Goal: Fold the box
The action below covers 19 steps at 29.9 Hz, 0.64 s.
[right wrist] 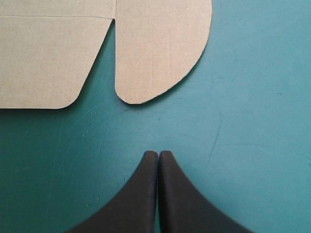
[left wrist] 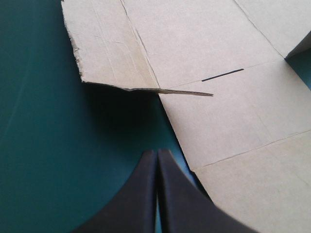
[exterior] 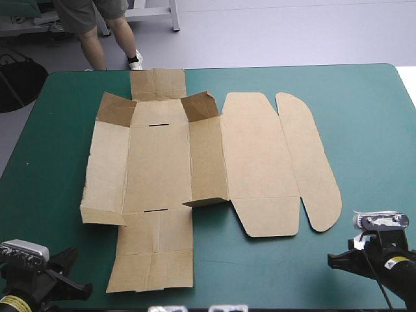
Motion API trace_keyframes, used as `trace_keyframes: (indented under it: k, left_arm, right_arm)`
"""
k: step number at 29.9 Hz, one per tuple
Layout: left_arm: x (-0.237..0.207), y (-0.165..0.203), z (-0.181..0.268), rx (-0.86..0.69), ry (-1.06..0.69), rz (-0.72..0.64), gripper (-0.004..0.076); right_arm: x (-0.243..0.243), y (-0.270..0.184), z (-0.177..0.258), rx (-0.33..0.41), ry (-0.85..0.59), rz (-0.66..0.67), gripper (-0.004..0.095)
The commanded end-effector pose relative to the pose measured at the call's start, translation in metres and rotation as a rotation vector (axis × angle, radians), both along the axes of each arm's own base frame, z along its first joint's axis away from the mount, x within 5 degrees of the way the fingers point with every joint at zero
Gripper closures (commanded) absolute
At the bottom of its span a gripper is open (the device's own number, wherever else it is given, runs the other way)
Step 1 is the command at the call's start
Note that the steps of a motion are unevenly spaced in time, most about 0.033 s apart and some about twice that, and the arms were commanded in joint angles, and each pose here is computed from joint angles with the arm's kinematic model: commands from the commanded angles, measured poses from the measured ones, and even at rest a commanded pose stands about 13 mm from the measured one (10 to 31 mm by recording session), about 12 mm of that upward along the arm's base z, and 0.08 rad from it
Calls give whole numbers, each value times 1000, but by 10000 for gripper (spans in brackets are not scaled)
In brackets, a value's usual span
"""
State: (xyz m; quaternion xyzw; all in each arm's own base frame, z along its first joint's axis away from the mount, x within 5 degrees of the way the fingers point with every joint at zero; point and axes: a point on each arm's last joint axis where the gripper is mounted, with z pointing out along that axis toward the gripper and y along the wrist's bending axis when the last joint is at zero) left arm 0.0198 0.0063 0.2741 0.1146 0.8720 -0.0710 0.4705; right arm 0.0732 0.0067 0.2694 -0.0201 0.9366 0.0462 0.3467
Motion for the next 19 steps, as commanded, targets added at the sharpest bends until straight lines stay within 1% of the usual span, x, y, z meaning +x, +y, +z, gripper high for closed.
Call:
trace_keyframes:
  k: [1,8,14,19]
  left_arm:
    - [5,-3,13,-19,-59,-11,733]
    - [11,-6,45,10,-83,-29,733]
    - [24,-12,89,28,-123,-46,733]
    - [45,-23,127,28,-149,-47,733]
  right_arm:
    - [4,0,10,3,-68,-6,921]
    - [4,0,10,3,-68,-6,921]
    - [4,0,10,3,-68,-6,921]
    - [4,0,10,3,-68,-6,921]
